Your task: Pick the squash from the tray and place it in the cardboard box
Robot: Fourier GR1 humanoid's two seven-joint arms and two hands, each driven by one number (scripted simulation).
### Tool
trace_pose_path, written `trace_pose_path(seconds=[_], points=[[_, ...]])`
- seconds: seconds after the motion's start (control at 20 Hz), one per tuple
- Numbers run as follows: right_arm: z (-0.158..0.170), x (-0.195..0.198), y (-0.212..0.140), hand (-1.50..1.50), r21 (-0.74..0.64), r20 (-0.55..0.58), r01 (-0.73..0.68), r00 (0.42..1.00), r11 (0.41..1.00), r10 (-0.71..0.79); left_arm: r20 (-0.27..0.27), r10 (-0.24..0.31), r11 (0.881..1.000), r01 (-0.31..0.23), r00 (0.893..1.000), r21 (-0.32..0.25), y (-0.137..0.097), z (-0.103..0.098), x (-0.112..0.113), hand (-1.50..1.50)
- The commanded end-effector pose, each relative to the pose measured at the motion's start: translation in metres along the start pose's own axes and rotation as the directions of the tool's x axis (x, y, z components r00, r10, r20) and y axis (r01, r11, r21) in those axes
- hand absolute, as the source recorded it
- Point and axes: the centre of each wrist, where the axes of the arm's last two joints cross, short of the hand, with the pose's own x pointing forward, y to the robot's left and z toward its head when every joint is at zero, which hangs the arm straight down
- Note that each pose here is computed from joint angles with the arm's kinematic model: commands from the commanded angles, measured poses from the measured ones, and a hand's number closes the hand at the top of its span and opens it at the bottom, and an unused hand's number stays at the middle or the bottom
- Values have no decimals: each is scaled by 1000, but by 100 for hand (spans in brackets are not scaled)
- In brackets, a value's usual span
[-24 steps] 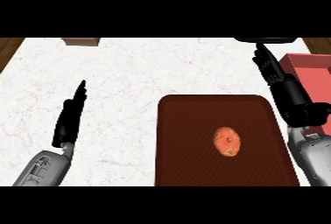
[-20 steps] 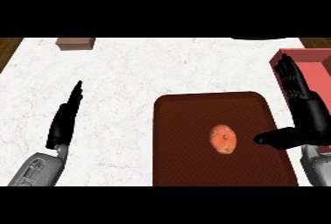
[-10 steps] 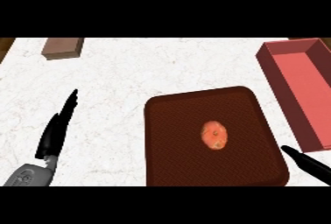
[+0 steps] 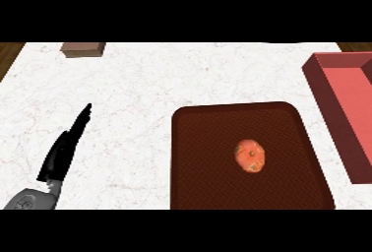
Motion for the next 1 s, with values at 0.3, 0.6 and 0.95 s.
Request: trace_pose_path(seconds=[0.3,0.6,0.95], points=[[27,91,-5,-150,159,-59,-207,974,965,219,22,3,1000,-3,1000,-26,-8,-5,6,0],[5,118,13,-150,198,-138,-291,937,936,321,22,-4,1000,5,1000,-30,-12,-12,2,0],[-20,133,38,-150,283,-205,-311,905,907,374,25,-7,1000,8,1000,-30,3,-7,-5,0]])
